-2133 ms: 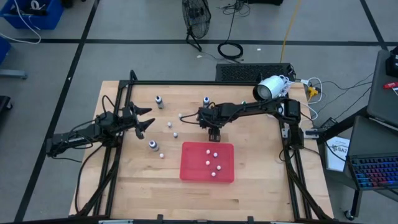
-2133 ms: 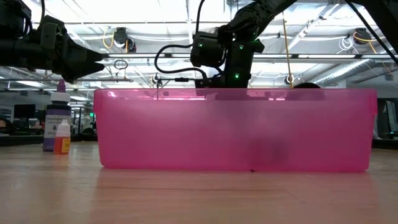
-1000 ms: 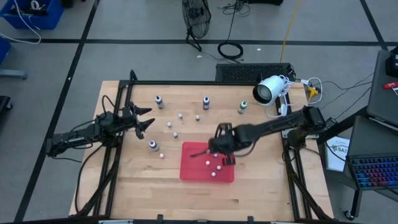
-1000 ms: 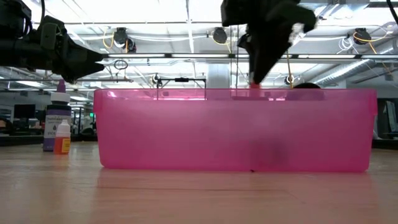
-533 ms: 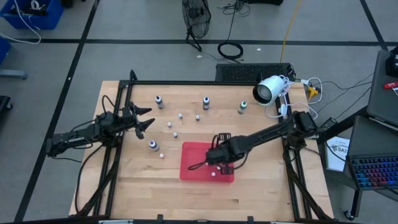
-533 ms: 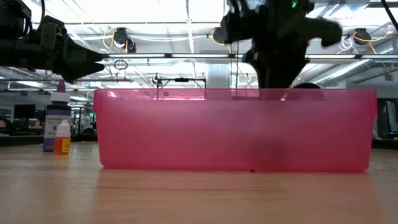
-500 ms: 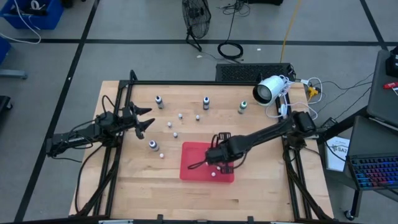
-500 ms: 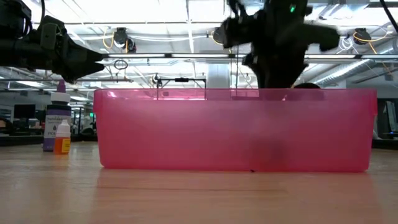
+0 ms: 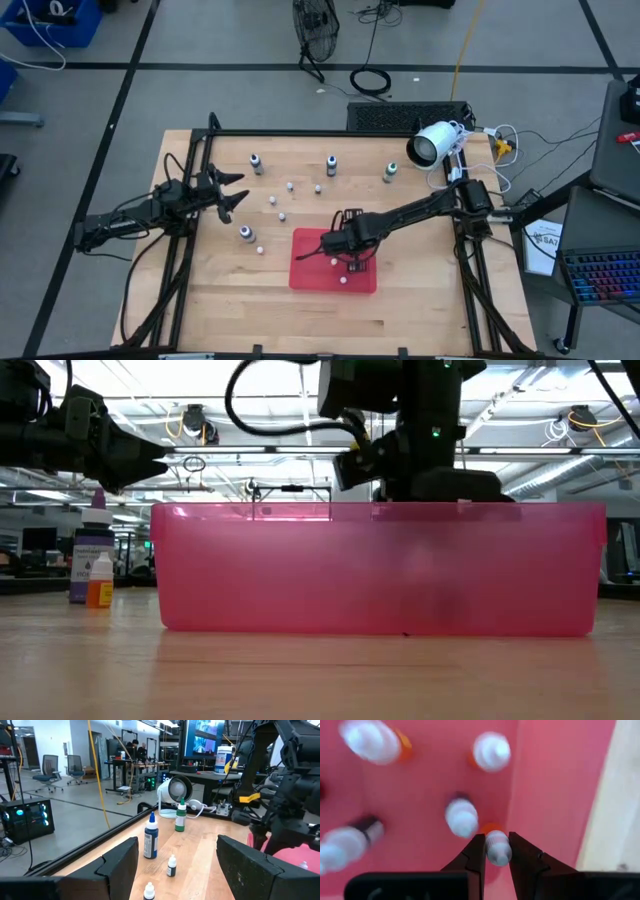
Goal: Pick & Place food coloring
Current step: Put the small orange food coloring bottle into the red bin, then put the large green food coloring bottle into the red bin
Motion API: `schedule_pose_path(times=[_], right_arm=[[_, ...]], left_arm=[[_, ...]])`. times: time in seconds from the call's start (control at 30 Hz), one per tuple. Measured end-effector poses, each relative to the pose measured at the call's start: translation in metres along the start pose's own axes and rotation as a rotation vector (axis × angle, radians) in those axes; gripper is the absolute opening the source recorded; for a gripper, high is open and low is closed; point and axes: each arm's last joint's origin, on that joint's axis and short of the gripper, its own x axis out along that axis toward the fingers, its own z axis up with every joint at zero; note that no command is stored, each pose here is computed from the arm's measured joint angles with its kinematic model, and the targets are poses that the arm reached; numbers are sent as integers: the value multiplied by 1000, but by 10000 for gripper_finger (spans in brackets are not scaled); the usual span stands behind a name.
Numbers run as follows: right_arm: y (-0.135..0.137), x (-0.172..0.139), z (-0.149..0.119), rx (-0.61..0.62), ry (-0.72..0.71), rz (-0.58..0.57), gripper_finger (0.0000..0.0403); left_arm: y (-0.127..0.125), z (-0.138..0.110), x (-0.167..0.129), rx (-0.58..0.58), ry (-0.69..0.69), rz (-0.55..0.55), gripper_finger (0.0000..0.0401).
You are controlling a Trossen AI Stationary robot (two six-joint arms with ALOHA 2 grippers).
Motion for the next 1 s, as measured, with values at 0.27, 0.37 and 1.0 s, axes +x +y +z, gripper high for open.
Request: schedule_pose_path(times=[0.27,0.37,1.0], right_arm=[[2,1,2,-8,-7,75,65],[3,1,2,-8,-7,75,95],[-31,-51,-23,87,10,-75,109]], left_arm=[[0,0,0,0,0,-1,269],[0,0,0,0,0,0,269],[0,0,0,0,0,-1,269]])
